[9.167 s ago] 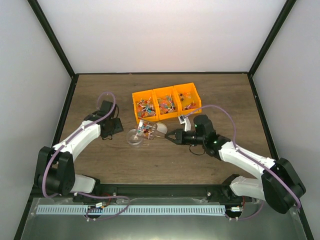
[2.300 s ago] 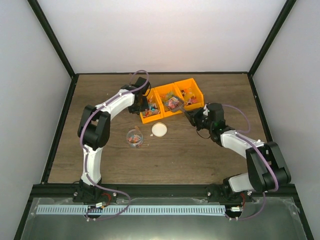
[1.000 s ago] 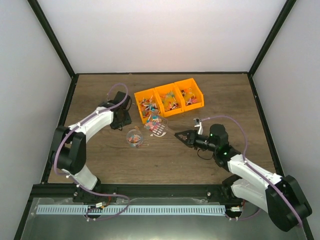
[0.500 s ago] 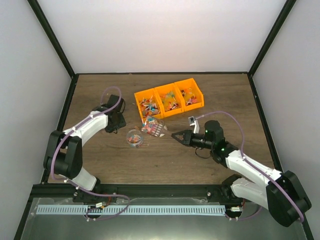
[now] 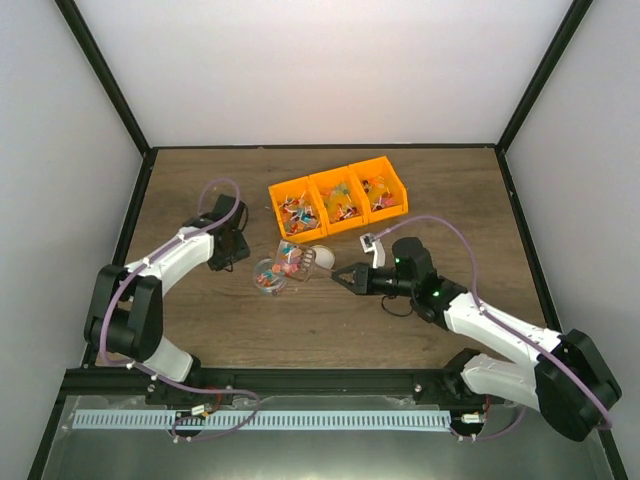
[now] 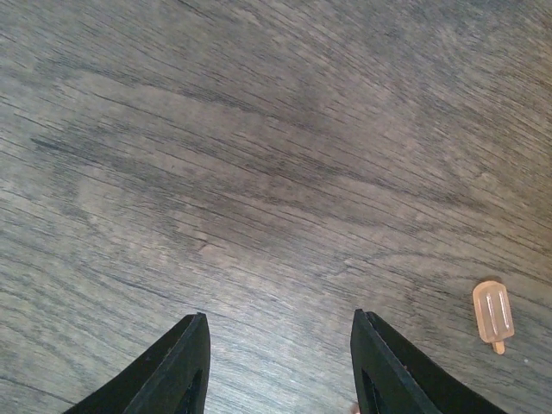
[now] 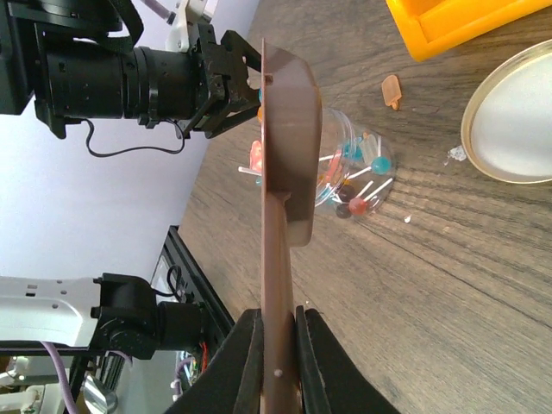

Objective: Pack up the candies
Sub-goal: Place the fake candies in the packing bottle.

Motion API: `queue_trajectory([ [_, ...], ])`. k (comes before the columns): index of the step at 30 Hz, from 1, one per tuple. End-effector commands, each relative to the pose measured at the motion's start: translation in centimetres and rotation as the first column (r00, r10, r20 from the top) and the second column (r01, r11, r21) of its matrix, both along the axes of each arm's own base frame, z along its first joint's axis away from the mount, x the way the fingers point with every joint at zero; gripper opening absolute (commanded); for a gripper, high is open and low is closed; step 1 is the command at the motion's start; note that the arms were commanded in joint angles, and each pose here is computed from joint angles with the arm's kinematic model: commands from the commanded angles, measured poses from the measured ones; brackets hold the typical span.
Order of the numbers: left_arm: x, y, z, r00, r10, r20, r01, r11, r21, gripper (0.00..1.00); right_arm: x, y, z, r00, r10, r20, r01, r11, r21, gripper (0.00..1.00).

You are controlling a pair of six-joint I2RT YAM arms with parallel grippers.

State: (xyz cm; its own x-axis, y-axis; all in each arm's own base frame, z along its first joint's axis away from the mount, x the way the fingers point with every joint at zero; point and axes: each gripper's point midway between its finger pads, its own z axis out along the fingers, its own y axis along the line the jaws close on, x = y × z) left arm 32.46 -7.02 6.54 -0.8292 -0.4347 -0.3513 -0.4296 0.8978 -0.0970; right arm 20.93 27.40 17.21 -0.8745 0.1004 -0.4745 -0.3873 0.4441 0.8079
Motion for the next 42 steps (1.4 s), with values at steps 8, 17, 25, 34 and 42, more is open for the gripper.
queue_trajectory([
  [8,-0.2,1.1,0.4,0.999,0.024,0.026,-0.024,1.0,0.0,0.47,0.9,2.2,1.9,0.991,0.009,0.134,0.003,0.996,-0.093,0.01],
  [17,-0.5,1.4,0.2,0.999,0.033,0.029,-0.033,0.999,-0.01,0.47,0.8,3.2,2.2,0.984,0.026,0.179,0.005,0.985,-0.174,0.01],
  [25,-0.7,1.5,0.1,0.999,0.035,0.03,-0.034,0.999,-0.023,0.47,0.9,3.7,2.1,0.974,0.052,0.222,0.012,0.961,-0.277,0.01],
  [34,-1.0,1.6,0.0,0.999,0.038,0.033,-0.037,0.999,-0.031,0.48,1.0,3.6,3.0,0.951,0.067,0.301,0.052,0.927,-0.371,0.01],
  [42,-1.1,1.6,0.2,0.999,0.039,0.034,-0.038,0.999,-0.033,0.48,0.5,4.4,3.0,0.928,0.115,0.353,0.062,0.889,-0.454,0.01],
])
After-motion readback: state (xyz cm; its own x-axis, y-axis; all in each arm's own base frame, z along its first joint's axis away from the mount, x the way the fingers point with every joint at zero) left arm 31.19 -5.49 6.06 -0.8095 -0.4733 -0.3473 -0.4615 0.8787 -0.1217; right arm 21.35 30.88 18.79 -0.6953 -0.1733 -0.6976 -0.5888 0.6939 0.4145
